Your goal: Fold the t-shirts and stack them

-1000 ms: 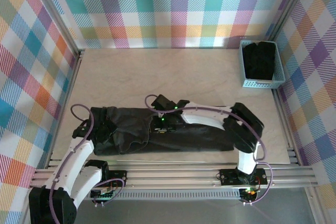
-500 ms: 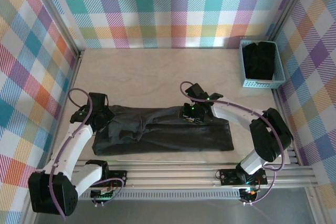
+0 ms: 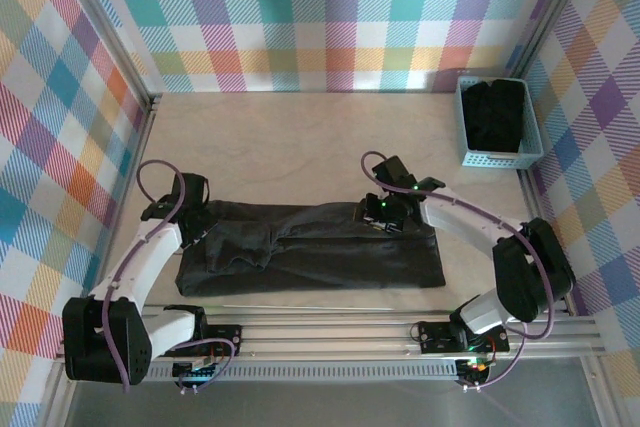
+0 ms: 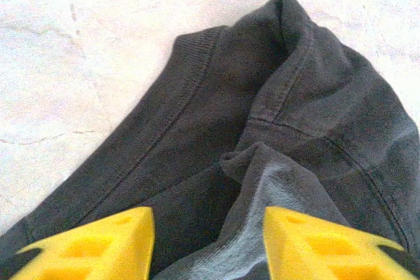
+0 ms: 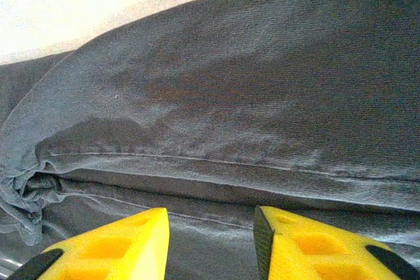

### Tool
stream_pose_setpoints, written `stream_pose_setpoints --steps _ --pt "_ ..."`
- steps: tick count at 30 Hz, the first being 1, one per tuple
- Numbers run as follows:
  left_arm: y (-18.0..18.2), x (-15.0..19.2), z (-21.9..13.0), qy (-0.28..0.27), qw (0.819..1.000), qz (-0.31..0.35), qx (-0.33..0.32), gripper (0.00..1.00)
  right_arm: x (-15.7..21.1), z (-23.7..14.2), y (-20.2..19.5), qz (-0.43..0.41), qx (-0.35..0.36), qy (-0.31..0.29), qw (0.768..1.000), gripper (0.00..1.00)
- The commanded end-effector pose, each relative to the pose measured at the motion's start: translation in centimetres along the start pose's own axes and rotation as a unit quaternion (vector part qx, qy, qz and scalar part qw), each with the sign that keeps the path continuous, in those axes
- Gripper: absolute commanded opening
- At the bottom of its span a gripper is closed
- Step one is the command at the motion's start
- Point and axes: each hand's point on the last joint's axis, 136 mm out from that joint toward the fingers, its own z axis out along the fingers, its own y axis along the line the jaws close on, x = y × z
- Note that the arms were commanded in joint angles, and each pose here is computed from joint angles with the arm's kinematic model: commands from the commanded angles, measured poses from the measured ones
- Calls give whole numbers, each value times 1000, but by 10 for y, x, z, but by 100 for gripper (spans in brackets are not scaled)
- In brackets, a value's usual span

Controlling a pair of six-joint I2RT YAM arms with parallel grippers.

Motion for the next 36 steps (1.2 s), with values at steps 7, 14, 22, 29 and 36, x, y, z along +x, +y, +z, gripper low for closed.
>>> stream_pose_setpoints --steps 7,14,22,29,36 --pt "-21 54 -34 89 984 -89 124 47 -17 -10 -36 8 4 19 1000 41" --pt "-52 73 -2 151 965 -162 137 43 -33 9 -66 9 60 52 997 37" --pt "-48 90 49 182 971 -145 57 41 -31 36 -112 43 136 129 981 35" --pt "-97 58 92 210 970 -117 22 38 -34 34 -125 80 143 130 978 35" --pt "-224 -18 142 207 971 -92 75 34 -25 22 -128 149 127 120 973 35"
